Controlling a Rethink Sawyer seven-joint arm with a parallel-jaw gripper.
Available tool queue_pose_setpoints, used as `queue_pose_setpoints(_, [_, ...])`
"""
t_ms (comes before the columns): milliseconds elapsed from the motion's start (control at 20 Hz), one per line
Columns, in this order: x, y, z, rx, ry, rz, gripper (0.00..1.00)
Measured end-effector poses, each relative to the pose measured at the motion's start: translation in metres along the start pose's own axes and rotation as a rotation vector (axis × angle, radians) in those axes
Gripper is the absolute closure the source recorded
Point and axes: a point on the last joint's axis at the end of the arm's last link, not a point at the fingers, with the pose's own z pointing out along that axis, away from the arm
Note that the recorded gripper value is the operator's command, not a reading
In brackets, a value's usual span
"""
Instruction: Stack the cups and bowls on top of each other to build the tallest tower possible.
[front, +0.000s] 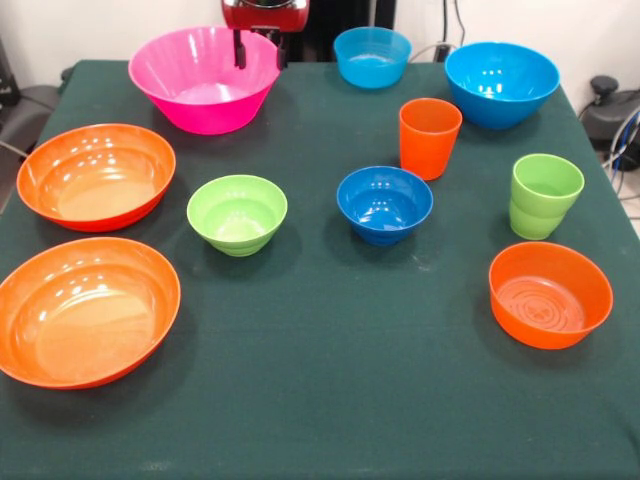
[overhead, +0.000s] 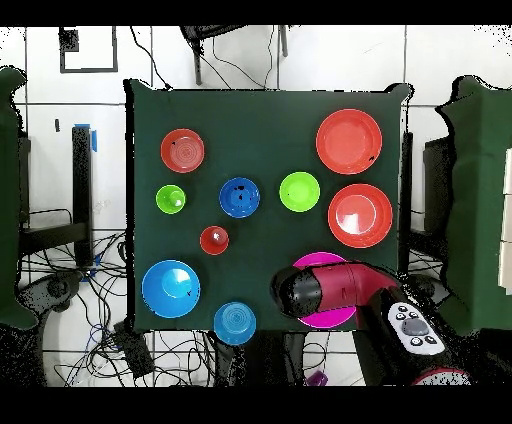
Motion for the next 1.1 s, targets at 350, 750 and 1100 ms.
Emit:
queue_pose_setpoints(350, [0.000,0.000,0.000,0.000,0.000,0.000,0.00])
queue_pose_setpoints(750, [0.004,0.010,-0.001,-0.009,0.011,-0.005,0.00])
queue_pose_setpoints(1100, [0.004,0.018,-0.001,-0.008,0.014,-0.021,0.00])
